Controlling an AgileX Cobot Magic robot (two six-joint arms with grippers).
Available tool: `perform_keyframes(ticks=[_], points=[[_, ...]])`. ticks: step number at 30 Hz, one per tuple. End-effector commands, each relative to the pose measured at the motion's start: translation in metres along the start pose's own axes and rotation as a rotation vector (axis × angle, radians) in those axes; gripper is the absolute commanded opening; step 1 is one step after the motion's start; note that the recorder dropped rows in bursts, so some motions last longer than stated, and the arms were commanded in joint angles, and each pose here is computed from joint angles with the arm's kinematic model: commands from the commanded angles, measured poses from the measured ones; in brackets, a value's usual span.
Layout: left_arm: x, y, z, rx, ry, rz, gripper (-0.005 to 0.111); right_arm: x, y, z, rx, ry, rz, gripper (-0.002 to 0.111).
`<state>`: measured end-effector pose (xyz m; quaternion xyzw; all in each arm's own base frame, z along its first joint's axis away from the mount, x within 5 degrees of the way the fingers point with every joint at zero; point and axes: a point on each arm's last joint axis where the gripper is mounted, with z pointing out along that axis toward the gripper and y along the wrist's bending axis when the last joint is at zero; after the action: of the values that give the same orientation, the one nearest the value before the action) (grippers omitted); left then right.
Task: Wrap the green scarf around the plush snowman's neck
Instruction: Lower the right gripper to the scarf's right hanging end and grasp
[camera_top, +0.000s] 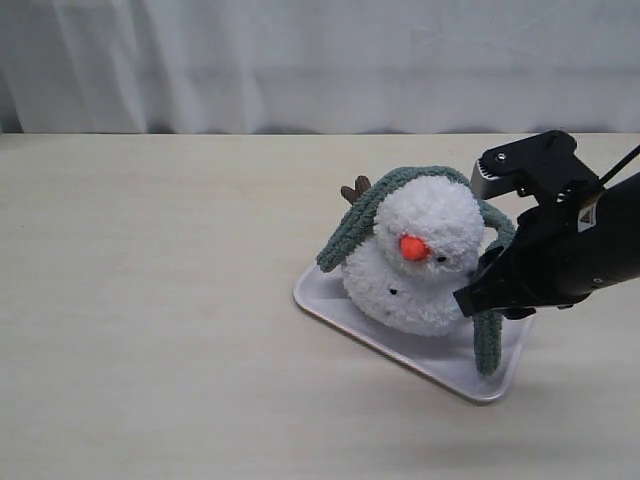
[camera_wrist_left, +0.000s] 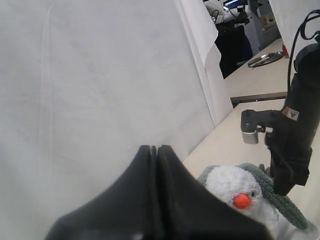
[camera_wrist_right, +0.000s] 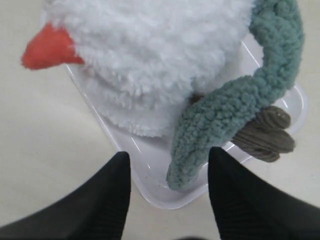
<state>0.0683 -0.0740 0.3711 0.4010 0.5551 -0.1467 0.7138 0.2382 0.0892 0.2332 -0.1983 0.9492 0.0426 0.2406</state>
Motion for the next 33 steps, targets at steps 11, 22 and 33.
perform_keyframes(ticks=[11, 22, 33], points=[[0.0, 0.0, -0.001, -0.005, -0.01, -0.017, 0.0, 0.005, -0.002, 0.034, 0.024, 0.108, -0.006, 0.045], [0.0, 0.0, -0.001, -0.005, -0.01, -0.017, 0.0, 0.01, -0.005, 0.036, 0.063, 0.163, -0.007, 0.059], [0.0, 0.0, -0.001, -0.004, -0.008, -0.017, 0.0, 0.013, 0.0, 0.046, 0.025, 0.029, 0.018, 0.054]])
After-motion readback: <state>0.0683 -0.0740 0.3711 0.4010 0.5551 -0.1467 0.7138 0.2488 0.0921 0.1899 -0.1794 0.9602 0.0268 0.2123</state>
